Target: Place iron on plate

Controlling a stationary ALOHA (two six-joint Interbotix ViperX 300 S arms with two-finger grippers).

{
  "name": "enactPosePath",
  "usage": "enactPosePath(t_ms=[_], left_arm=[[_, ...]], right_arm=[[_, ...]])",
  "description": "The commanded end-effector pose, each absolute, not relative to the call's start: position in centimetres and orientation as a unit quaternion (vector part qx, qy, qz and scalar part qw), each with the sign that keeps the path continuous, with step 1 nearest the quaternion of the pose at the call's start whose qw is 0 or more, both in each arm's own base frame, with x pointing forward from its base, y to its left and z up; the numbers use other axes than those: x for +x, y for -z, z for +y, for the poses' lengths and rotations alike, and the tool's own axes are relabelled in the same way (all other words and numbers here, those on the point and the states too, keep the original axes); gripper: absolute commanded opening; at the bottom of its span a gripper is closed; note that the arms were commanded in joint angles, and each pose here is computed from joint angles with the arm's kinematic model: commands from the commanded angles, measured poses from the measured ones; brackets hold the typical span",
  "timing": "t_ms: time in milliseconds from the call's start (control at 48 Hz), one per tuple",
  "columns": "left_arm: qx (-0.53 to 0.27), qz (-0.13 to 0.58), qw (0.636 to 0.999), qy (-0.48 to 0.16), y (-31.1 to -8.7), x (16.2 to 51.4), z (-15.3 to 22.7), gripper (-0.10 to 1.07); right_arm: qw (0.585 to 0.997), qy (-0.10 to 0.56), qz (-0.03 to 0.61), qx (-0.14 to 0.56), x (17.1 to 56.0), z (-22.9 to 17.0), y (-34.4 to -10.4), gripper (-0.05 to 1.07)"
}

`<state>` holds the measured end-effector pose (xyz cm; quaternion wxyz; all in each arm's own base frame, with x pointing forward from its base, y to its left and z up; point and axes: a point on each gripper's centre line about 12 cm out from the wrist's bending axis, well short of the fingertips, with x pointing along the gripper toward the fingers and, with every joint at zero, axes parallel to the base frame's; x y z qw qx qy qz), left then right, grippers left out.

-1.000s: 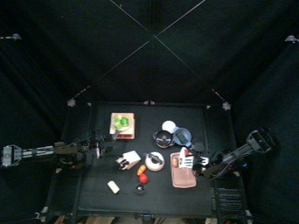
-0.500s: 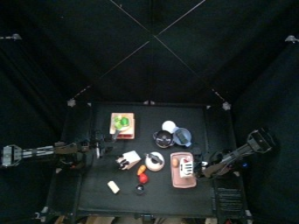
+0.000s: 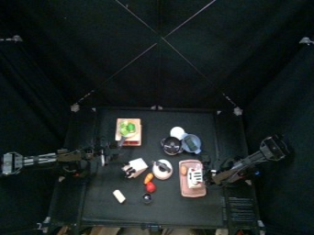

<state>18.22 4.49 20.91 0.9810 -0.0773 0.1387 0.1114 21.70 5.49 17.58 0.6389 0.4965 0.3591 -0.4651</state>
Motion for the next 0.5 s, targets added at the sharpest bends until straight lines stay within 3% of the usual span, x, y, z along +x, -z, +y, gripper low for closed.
enactPosePath(t_ms=[0, 479], left_arm=[[-0.074, 0.129, 0.983, -0.111, -21.69, 18.50, 4.60, 0.86], [-0.075, 0.130, 0.982, -0.111, -21.57, 18.46, 4.59, 0.86]], right_arm=[[0.640, 0.457, 0.354, 0.506, 21.75, 5.45, -18.15, 0.36], [0.633, 0.467, 0.350, 0.508, 21.65, 4.89, -17.83, 0.39]])
